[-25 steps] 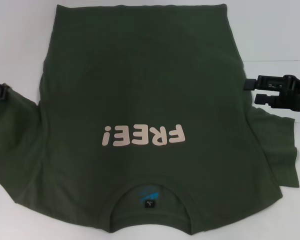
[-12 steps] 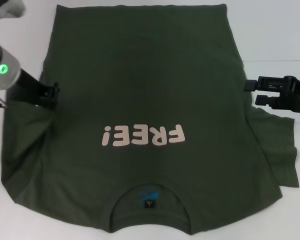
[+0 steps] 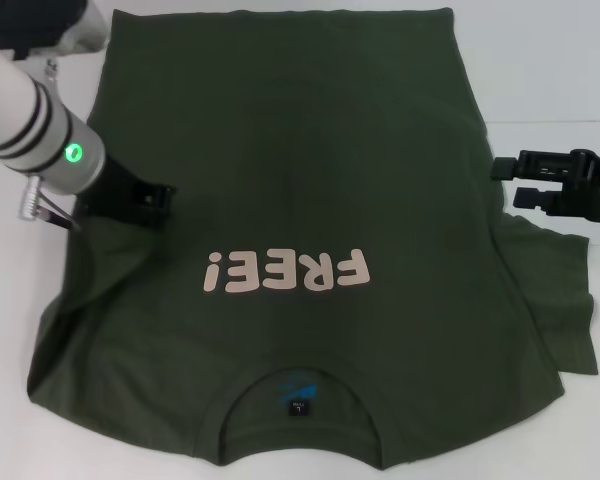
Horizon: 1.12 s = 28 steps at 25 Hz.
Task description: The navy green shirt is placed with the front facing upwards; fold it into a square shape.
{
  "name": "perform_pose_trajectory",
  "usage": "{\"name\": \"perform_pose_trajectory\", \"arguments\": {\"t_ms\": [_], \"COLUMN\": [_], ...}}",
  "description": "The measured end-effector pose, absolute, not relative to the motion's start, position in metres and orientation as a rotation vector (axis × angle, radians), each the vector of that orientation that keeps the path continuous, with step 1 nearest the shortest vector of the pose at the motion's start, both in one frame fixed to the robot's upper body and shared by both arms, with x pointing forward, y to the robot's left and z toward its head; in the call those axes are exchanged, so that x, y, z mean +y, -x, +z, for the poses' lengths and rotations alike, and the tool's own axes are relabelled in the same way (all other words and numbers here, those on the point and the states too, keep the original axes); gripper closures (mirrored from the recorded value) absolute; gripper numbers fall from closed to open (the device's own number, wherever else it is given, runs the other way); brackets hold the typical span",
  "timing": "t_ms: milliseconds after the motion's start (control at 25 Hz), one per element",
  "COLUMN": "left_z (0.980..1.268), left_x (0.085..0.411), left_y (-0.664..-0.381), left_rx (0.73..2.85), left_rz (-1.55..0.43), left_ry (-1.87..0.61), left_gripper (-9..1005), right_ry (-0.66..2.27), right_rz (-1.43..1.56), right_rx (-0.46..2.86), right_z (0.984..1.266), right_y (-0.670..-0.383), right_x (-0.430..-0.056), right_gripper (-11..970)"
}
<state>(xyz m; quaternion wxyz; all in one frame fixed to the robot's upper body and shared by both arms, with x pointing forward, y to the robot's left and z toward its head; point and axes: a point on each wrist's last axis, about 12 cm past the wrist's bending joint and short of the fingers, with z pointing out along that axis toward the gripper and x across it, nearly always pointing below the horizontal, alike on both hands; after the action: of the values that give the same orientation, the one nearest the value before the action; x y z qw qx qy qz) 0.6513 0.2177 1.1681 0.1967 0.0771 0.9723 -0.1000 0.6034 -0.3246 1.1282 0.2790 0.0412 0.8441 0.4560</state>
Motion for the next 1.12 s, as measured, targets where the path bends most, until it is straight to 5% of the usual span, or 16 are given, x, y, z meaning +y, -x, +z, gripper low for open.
{"name": "perform_pose_trajectory", "arguments": {"t_ms": [640, 760, 960, 1120], "left_z": [1.159, 1.158, 1.163, 1.164], "left_x": [0.202, 0.199, 0.2, 0.228], "left_y": [-0.652, -0.648, -0.636, -0.628], "left_rx": [2.705, 2.697, 2.603, 2.551], "left_rz": [-0.318, -0.328, -0.491, -0.553], "left_ry": [-0.243, -0.313, -0.437, -0.333], "left_gripper": [995, 950, 724, 587], "right_ry": [-0.109, -0.12, -0.133, -0.137], "right_rz": [1.229, 1.228, 1.224, 1.222], "right_rx": [2.267, 2.269, 2.271, 2.272], "right_z": [1.129, 1.128, 1.127, 1.128], "right_y": [-0.605, -0.604, -0.603, -0.603], "right_x": [-0.325, -0.326, -0.329, -0.33], "right_gripper": [151, 151, 151, 151]}}
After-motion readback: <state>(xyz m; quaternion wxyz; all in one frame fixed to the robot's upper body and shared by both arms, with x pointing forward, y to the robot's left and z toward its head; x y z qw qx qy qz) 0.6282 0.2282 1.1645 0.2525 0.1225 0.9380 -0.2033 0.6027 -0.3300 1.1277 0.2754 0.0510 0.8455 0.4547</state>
